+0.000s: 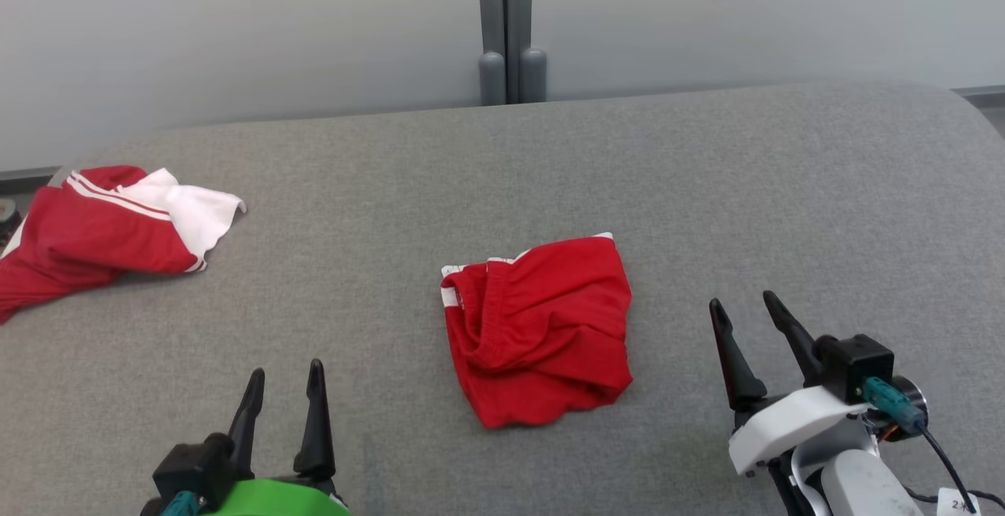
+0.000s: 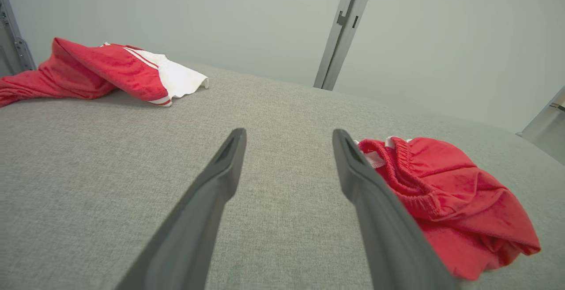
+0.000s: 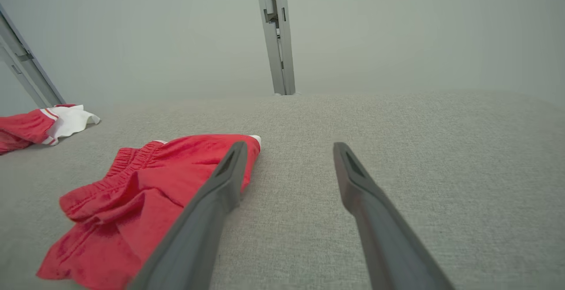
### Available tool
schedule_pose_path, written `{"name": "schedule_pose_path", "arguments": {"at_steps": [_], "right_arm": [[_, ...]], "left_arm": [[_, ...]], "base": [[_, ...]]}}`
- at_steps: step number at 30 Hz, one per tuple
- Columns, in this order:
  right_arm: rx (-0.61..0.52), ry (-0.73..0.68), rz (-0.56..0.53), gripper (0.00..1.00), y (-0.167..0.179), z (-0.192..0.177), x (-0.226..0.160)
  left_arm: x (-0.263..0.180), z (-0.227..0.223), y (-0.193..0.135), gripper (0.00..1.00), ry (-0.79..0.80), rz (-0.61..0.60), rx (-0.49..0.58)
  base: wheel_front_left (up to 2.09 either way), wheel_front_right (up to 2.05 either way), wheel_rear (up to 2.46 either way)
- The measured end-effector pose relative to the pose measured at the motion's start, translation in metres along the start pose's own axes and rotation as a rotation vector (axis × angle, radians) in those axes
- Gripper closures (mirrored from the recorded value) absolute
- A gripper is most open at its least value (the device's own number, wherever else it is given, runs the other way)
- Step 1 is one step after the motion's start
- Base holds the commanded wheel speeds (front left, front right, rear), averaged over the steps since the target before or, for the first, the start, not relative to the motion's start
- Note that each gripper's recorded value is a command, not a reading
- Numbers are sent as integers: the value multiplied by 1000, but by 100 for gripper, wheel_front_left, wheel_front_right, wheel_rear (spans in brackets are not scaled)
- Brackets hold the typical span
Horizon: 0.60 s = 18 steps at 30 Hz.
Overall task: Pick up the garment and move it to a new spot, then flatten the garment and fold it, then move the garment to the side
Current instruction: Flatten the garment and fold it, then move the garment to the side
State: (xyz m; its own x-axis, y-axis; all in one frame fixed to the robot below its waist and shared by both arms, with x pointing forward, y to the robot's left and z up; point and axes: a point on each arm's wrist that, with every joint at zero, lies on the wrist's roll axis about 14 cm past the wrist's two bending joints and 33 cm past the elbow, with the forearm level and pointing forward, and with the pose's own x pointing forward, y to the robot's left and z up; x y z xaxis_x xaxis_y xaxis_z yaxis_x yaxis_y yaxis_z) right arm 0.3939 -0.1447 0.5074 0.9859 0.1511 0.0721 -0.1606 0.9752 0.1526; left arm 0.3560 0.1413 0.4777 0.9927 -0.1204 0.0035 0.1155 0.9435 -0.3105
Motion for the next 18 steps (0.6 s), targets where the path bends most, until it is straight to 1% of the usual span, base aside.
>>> {"name": "schedule_pose_path", "arguments": {"at_steps": [8, 18], "right_arm": [[30, 16, -9, 0, 0, -8, -10], [22, 21, -19, 0, -3, -9, -12]], "left_arm": [[-6, 0, 3, 0, -2, 12, -9], [-6, -2, 3, 0, 5, 13, -7]], "base": [[0, 0, 0], [0, 0, 0]]}}
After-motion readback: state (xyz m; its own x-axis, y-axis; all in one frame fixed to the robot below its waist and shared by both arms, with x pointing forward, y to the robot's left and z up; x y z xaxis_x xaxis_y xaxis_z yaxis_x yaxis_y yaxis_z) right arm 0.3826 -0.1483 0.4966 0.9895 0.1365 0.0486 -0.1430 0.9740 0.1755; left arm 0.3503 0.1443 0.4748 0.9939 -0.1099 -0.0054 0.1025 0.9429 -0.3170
